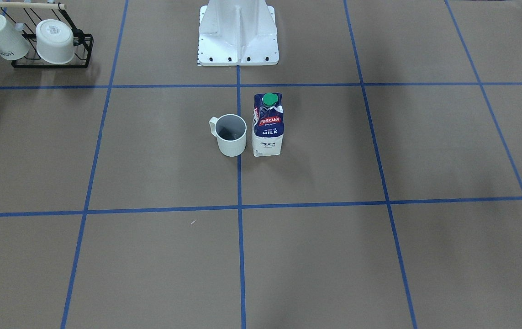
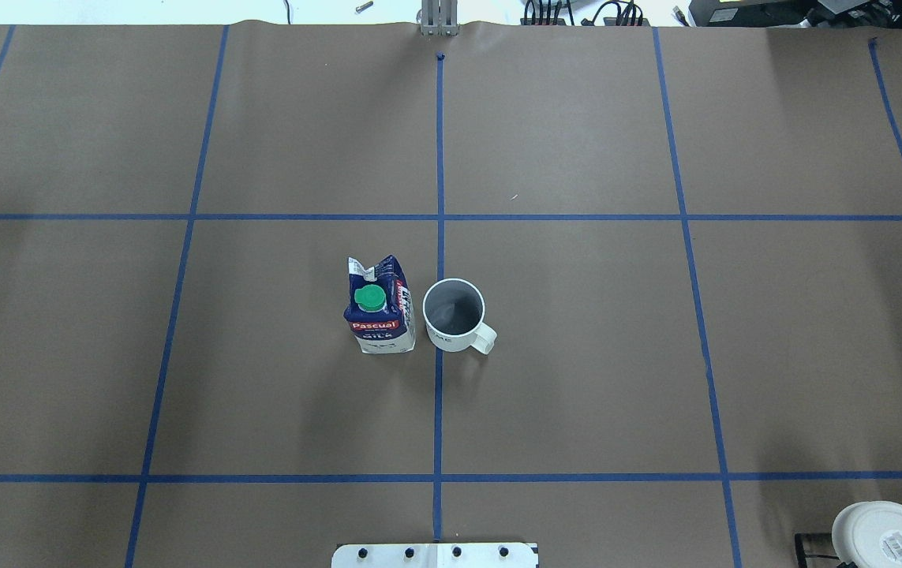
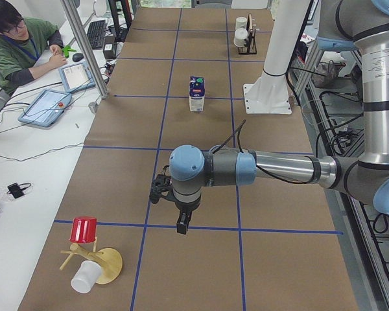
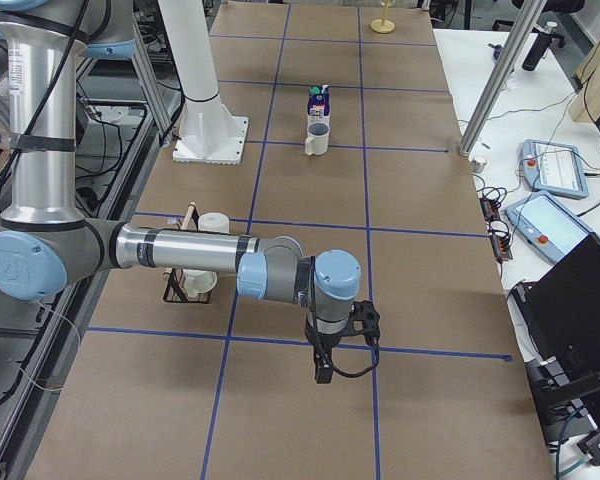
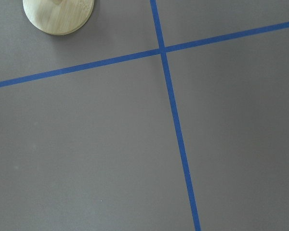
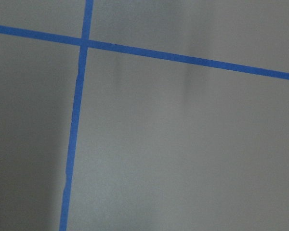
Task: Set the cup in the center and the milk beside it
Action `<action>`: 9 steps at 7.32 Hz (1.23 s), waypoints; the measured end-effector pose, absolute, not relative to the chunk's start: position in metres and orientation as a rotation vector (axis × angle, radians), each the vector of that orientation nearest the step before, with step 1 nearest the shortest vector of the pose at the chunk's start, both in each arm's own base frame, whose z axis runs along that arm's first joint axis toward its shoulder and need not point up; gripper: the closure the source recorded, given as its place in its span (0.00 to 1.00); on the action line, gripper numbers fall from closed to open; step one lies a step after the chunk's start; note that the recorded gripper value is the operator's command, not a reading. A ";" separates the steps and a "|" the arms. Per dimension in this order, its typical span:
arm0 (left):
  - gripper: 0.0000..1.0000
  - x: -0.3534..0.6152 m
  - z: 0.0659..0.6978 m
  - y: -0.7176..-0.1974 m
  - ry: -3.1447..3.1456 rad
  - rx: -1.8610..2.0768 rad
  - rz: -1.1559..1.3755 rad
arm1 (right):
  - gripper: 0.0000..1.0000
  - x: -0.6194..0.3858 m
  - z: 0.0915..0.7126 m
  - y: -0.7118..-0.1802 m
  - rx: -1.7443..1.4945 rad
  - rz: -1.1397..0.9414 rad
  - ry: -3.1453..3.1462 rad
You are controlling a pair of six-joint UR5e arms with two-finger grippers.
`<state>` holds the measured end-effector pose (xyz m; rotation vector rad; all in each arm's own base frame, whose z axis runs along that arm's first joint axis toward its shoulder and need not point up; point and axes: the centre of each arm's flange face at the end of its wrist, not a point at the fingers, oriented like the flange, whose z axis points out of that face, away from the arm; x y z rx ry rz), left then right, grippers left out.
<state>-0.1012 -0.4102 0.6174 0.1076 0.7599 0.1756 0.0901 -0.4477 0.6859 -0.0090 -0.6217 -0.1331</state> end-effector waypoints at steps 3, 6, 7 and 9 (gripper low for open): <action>0.01 -0.101 0.618 -0.410 0.761 0.107 0.175 | 0.00 0.090 0.684 -0.449 -0.006 -0.134 -0.621; 0.01 -0.101 0.620 -0.410 0.762 0.102 0.174 | 0.00 0.090 0.683 -0.450 -0.002 -0.135 -0.621; 0.01 -0.101 0.621 -0.410 0.762 0.100 0.173 | 0.00 0.090 0.682 -0.450 -0.001 -0.136 -0.621; 0.01 -0.100 0.622 -0.410 0.762 0.098 0.173 | 0.00 0.090 0.681 -0.451 0.001 -0.136 -0.621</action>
